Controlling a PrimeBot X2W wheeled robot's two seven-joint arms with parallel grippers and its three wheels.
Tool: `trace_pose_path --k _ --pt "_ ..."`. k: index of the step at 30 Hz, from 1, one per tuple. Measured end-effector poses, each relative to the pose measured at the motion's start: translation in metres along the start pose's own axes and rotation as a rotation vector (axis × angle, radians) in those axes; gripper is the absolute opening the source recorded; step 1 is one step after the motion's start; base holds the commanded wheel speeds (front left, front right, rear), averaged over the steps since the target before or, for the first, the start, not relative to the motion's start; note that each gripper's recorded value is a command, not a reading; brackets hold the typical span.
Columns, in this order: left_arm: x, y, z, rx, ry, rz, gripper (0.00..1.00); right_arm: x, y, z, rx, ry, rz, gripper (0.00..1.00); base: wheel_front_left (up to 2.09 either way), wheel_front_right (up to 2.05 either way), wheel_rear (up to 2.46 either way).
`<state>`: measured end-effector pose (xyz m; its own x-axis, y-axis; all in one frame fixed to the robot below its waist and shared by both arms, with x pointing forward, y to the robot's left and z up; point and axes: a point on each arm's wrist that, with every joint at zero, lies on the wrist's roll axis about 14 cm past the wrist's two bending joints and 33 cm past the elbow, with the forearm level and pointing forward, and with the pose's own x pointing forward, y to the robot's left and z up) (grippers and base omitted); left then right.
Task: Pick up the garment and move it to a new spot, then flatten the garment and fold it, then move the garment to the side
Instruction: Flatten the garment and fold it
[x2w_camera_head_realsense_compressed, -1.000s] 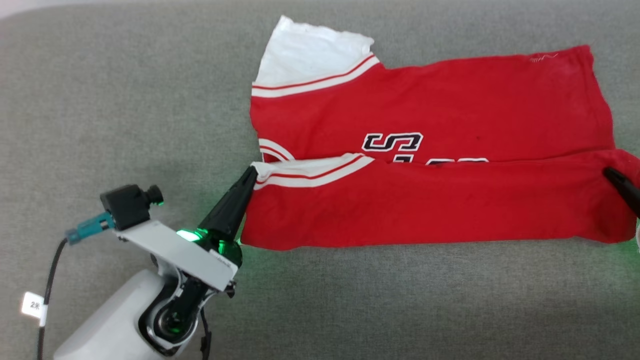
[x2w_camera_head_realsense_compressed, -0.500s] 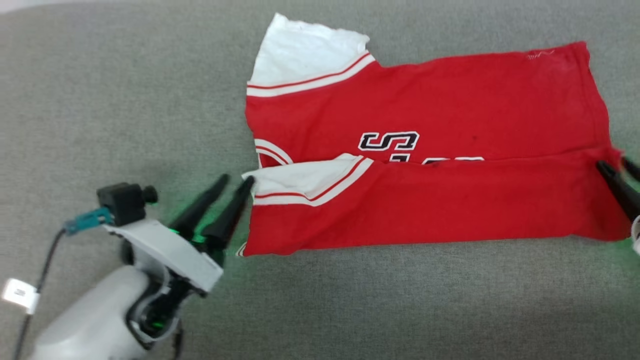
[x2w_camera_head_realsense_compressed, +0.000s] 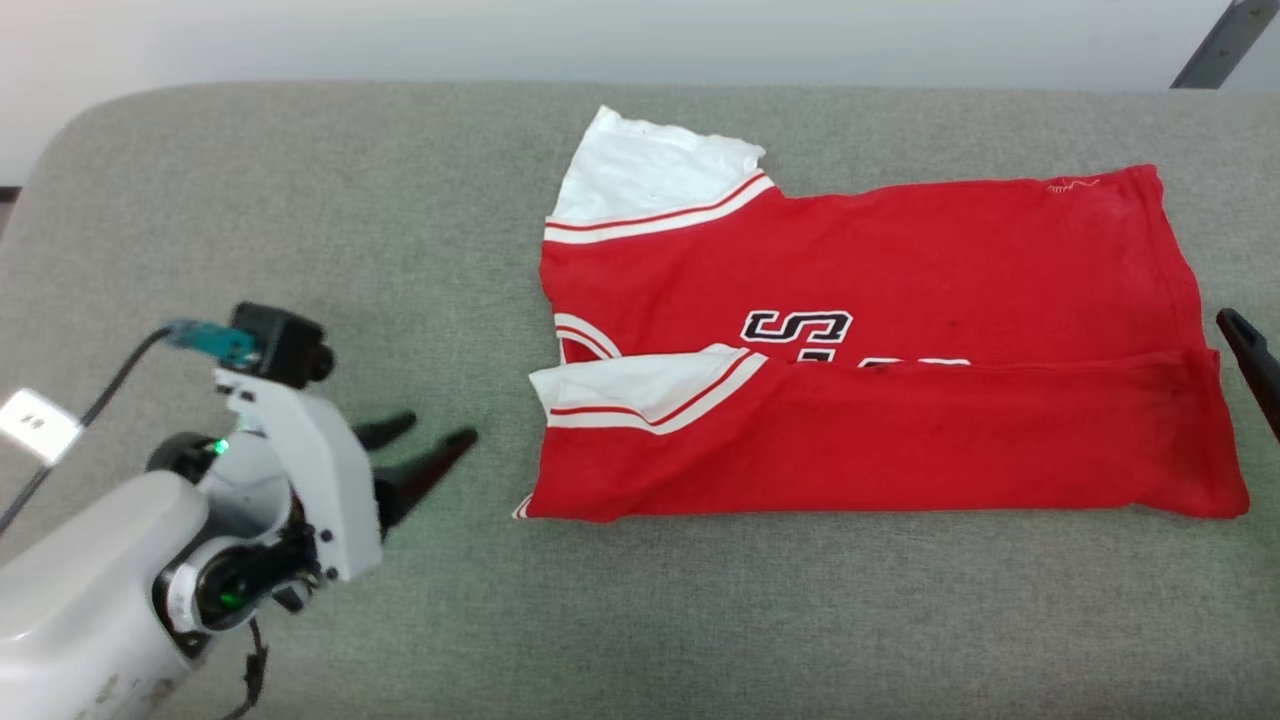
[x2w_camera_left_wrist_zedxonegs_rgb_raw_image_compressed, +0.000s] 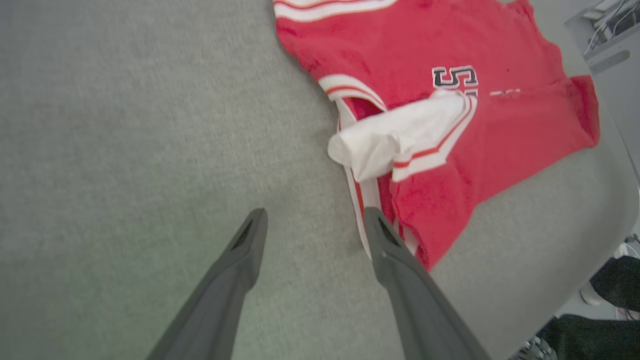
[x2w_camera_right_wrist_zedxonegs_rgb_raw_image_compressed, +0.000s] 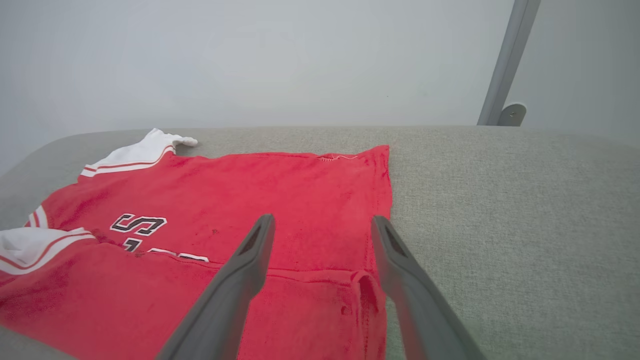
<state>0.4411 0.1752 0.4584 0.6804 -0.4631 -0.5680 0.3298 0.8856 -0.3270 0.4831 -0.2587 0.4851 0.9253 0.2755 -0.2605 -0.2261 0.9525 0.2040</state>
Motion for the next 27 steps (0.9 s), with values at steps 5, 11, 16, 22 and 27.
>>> trace_pose_path --k 5,11,16,22,27 --pt "-0.003 -0.037 -0.019 -0.053 0.194 -0.090 1.00 -0.003 0.005 0.006 0.006 -0.020 0.009 1.00 0.00 0.00 0.00" --pt "0.013 -0.054 -0.038 -0.073 0.308 -0.136 1.00 -0.007 -0.004 0.002 0.016 -0.013 -0.015 1.00 0.00 0.00 0.00" --pt "0.037 -0.046 -0.058 -0.115 0.374 -0.117 1.00 -0.010 -0.014 -0.001 0.016 -0.004 -0.037 1.00 0.00 0.00 0.00" --pt "0.058 -0.040 -0.075 -0.145 0.447 -0.130 0.30 -0.014 -0.026 -0.005 0.014 0.014 -0.065 1.00 0.00 0.00 0.00" --pt "0.067 -0.036 -0.079 -0.161 0.471 -0.150 0.00 -0.017 -0.031 -0.013 0.002 0.065 -0.071 1.00 0.00 0.00 0.00"
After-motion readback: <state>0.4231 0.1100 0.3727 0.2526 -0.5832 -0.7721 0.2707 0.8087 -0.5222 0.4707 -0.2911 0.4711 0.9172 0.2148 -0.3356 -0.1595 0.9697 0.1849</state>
